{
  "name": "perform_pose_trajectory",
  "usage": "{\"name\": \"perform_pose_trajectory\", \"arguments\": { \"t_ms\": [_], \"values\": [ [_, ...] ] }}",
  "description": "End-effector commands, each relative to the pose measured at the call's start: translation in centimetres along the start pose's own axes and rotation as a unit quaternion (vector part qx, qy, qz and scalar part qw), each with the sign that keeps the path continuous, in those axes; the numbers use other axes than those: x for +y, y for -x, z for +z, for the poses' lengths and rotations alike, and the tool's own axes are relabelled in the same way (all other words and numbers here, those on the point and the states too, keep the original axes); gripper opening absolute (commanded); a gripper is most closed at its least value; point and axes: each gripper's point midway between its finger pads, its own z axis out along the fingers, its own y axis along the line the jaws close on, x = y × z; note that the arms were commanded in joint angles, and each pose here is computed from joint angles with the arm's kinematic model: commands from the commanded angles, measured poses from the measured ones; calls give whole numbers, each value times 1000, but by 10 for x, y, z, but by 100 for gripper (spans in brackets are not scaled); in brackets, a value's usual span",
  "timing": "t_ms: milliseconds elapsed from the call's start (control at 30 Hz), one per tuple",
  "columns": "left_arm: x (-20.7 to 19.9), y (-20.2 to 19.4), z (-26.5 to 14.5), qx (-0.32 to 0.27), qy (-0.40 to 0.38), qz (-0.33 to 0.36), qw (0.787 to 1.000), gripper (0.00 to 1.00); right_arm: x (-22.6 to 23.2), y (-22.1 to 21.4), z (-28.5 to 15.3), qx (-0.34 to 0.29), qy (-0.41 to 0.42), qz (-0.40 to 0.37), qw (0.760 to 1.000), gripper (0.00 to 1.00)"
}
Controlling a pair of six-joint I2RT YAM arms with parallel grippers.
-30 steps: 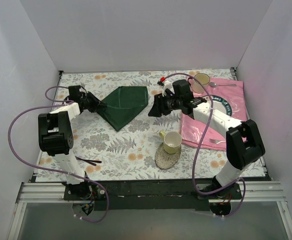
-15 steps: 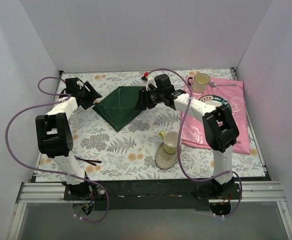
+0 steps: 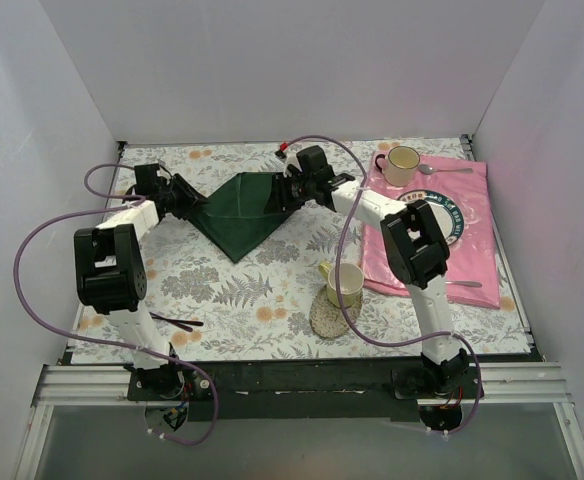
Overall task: Fold the napkin, place the utensils inside, and roll it up
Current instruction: Fold the napkin
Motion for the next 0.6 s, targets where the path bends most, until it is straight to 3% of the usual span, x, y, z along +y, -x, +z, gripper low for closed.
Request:
{"name": "perform_pose_trajectory", "arguments": {
  "t_ms": [0,133,367,567],
  "values": [
    [-13,5,7,3,-22,-6,1000,30,-10,4,8,-2,-14,0,1000,39],
    [4,13,9,-21,22,-1,1000,31,-27,-5,15,9,-38,-6,999,38],
    [44,4,23,-2,100,11,995,31,-58,-14,21,22,-94,-29,995,38],
    [43,16,20,-15,112,43,993,32,-68,-13,20,34,-119,-47,991,38]
  ]
}}
